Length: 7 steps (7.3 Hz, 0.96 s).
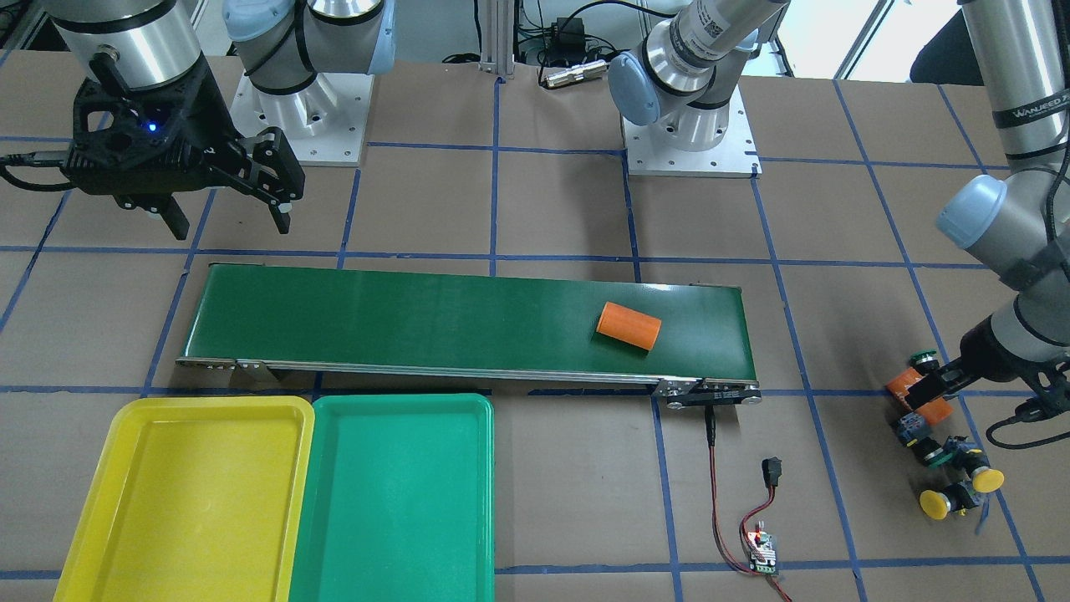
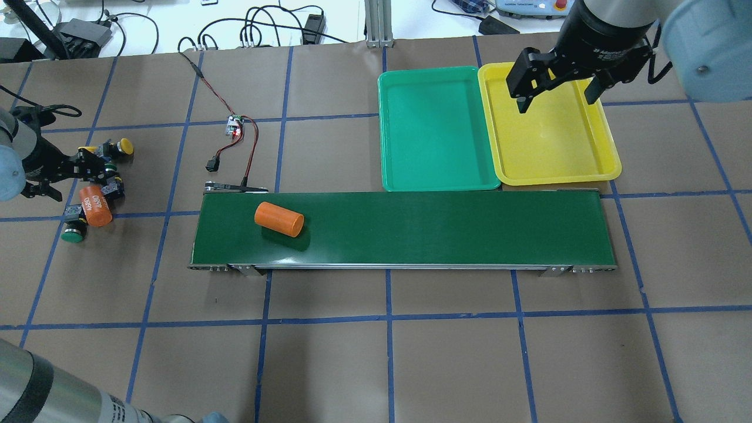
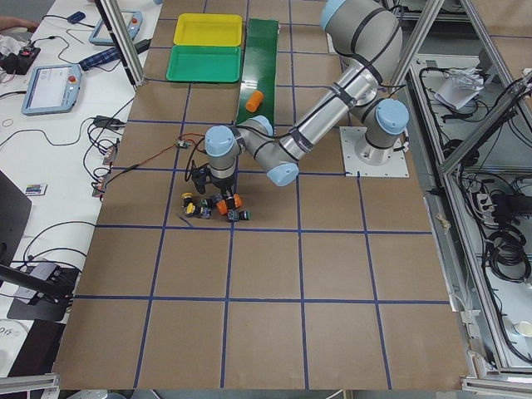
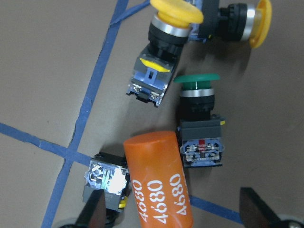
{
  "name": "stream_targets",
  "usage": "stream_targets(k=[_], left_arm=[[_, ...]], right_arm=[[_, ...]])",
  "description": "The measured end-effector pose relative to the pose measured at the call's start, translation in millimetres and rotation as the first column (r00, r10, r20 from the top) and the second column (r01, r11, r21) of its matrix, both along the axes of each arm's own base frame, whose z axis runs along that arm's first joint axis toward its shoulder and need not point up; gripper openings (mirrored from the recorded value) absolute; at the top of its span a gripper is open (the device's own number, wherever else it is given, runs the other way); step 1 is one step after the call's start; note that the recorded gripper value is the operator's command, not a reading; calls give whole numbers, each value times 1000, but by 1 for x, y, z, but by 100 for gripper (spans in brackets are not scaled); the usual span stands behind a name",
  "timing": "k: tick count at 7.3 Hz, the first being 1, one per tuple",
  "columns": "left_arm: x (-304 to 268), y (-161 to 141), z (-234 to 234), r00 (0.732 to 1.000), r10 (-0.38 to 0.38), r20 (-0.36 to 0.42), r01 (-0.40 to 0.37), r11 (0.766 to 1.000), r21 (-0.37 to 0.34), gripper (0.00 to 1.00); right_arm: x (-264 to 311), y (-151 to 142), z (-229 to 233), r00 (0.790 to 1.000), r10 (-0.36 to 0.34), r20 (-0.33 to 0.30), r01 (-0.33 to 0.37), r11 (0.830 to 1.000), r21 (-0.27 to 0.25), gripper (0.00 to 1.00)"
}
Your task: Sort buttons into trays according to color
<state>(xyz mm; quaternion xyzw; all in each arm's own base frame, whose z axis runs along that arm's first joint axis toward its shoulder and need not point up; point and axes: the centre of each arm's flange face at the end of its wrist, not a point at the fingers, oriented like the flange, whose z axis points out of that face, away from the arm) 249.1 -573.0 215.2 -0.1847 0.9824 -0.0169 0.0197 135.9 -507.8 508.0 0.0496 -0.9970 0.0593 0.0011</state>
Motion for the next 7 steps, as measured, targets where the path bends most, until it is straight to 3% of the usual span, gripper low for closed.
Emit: stream_targets(k=[1,3,5,7], left_arm=[[0,0,-6,1000,9,-5,-8,1000,8,100],[1,0,-14,999,30,-14,-30,999,18,82],[1,0,-26,999,37,-28,-36,999,36,44],[1,0,-32,999,38,-36,-36,998,51,18]], right_arm=[[0,0,0,1000,0,0,0,1000,0,100],[0,0,0,1000,-1,1,1,1000,0,100],[-1,0,0,1000,-2,2,2,1000,0,100],[-1,0,0,1000,-2,3,2,1000,0,100]])
